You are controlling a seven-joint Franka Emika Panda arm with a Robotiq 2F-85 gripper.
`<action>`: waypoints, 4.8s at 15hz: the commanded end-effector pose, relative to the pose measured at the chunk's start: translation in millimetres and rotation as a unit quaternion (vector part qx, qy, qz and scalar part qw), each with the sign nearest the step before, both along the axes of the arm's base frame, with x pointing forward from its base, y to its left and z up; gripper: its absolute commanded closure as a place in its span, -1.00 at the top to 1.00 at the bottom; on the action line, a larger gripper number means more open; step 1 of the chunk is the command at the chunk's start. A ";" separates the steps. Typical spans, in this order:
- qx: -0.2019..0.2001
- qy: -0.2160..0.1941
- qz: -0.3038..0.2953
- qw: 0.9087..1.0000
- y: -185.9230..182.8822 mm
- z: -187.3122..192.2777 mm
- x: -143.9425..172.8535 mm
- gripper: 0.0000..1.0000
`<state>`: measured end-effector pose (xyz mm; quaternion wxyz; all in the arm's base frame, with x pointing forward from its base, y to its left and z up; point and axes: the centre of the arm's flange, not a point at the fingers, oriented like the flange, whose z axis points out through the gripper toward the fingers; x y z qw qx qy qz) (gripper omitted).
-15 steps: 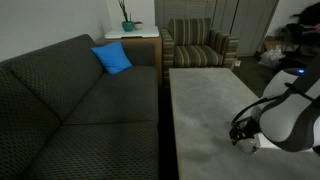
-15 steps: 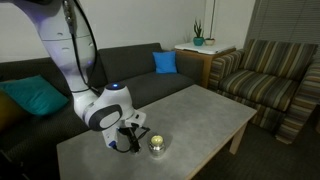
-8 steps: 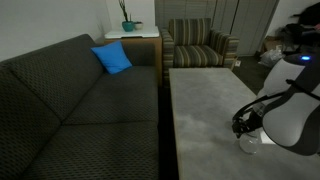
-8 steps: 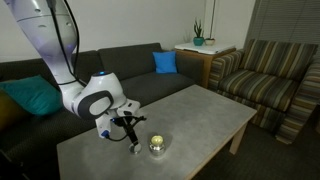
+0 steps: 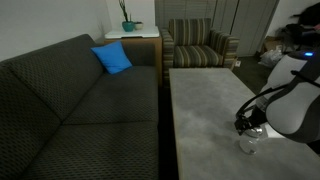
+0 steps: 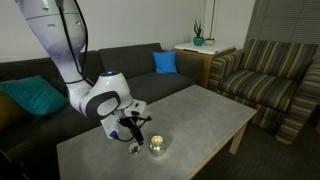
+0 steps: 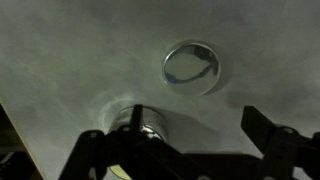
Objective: Use the silver lid to cover the silver tin
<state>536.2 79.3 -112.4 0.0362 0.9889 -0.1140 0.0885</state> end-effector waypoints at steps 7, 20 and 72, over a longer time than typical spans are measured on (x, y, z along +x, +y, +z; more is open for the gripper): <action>0.052 0.083 0.059 0.993 7.7 -56.9 40.1 1.00; 0.058 0.120 0.040 0.990 19.9 -60.3 24.7 1.00; 0.036 0.104 0.028 0.994 -7.7 -80.3 15.9 1.00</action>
